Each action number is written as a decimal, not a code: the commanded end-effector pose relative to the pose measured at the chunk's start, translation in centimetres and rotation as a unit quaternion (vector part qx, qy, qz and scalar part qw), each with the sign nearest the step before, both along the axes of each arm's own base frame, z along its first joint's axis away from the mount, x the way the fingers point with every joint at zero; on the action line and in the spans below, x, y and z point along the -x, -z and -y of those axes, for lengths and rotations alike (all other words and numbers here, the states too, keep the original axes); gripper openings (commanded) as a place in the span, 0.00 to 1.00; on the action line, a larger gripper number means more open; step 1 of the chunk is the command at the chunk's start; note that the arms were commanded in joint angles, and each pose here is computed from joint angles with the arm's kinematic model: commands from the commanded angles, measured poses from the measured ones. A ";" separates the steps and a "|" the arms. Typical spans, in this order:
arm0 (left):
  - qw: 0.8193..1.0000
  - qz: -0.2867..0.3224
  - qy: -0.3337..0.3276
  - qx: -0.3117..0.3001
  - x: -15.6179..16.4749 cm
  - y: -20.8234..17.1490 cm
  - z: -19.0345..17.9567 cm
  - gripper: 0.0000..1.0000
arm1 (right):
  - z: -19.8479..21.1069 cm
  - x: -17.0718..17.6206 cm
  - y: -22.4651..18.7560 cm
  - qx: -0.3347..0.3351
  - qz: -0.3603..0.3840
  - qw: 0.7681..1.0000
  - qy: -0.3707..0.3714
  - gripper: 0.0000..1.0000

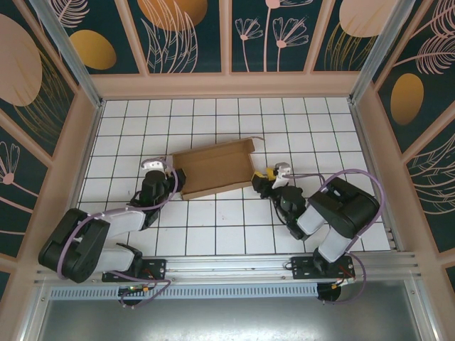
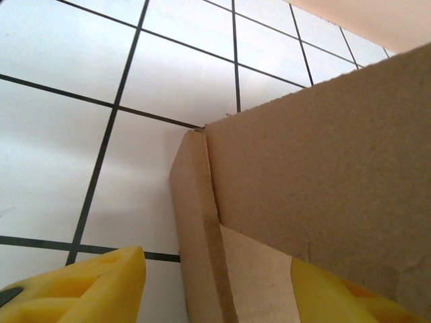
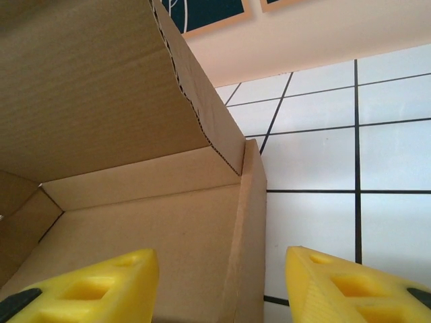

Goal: Fold the paper box

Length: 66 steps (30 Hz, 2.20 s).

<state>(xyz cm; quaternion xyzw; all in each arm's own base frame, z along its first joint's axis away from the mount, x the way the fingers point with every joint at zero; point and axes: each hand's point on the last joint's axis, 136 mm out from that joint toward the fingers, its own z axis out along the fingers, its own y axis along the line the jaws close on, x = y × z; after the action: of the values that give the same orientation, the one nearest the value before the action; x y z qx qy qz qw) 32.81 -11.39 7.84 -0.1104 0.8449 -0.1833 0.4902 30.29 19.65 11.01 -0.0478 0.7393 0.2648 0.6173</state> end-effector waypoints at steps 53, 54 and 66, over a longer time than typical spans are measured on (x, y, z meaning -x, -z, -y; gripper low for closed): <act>0.924 0.203 0.196 -0.258 -2.0 -11.1 -2.1 0.59 | -1.6 -9.6 -8.0 0.260 0.256 0.889 -0.278 0.46; 0.923 0.200 0.199 -0.262 -2.4 -11.1 -2.1 0.58 | -1.6 -9.8 -8.2 0.257 0.257 0.891 -0.274 0.43; 0.918 0.176 0.206 -0.291 -4.8 -10.1 -2.2 0.25 | -1.3 -10.5 -8.1 0.246 0.233 0.899 -0.276 0.16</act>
<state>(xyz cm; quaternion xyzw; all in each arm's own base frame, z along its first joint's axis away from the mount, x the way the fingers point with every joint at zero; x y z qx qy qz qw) 36.83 -9.16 16.32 0.2351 0.7826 -0.0528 0.5741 40.23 20.85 18.66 -0.4595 0.5753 0.2061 0.6446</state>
